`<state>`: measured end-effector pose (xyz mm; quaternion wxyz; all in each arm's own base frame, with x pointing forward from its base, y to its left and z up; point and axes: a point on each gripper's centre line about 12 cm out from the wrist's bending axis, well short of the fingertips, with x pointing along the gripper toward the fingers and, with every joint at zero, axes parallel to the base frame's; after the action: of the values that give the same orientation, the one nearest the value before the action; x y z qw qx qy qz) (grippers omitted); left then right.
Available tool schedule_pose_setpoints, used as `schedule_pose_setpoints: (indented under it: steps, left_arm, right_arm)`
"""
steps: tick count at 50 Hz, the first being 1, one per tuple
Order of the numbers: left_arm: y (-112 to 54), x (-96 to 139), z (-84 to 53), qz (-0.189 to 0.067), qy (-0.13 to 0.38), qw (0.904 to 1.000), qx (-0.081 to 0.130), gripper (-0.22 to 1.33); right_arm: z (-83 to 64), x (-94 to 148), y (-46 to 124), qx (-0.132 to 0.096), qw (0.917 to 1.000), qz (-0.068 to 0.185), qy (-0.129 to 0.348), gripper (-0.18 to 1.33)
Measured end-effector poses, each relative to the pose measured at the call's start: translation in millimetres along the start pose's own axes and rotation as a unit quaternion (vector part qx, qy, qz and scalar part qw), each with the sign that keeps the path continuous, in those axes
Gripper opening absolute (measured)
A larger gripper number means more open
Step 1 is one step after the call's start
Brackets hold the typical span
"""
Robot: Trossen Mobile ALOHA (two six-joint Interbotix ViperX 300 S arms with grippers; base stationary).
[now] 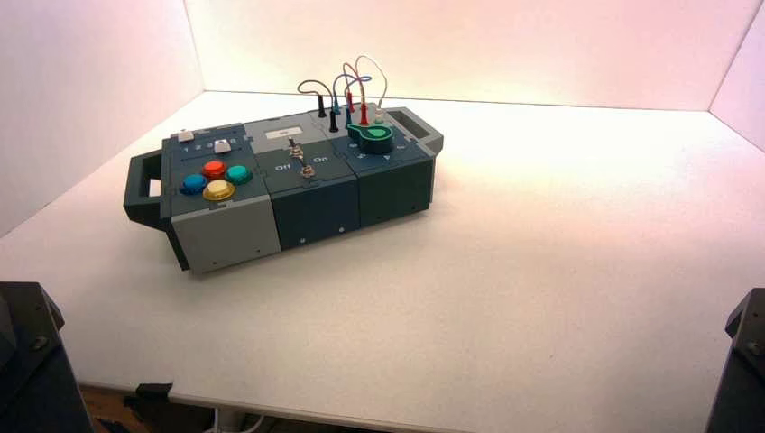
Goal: Close right gripper.
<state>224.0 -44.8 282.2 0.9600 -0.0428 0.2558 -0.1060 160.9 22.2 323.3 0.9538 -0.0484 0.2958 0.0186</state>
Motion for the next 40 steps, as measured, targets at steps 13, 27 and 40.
schedule_pose_setpoints:
  steps: [13,27,40]
  left_arm:
    - [-0.1,0,-0.4,0.000,0.002,1.0000,0.000,0.79]
    - [-0.7,0,-0.4,-0.002,0.002,1.0000,0.001,0.79]
    - [-0.1,0,-0.4,0.000,0.002,1.0000,0.000,0.79]
  right_arm:
    - [0.0,0,0.1,0.001,1.0000,0.001,0.000,0.92]
    - [-1.4,-1,0.1,0.002,1.0000,0.002,-0.002,0.92]
    - [-2.6,-12,-3.0,0.007,0.9997,0.004,-0.021,-0.16]
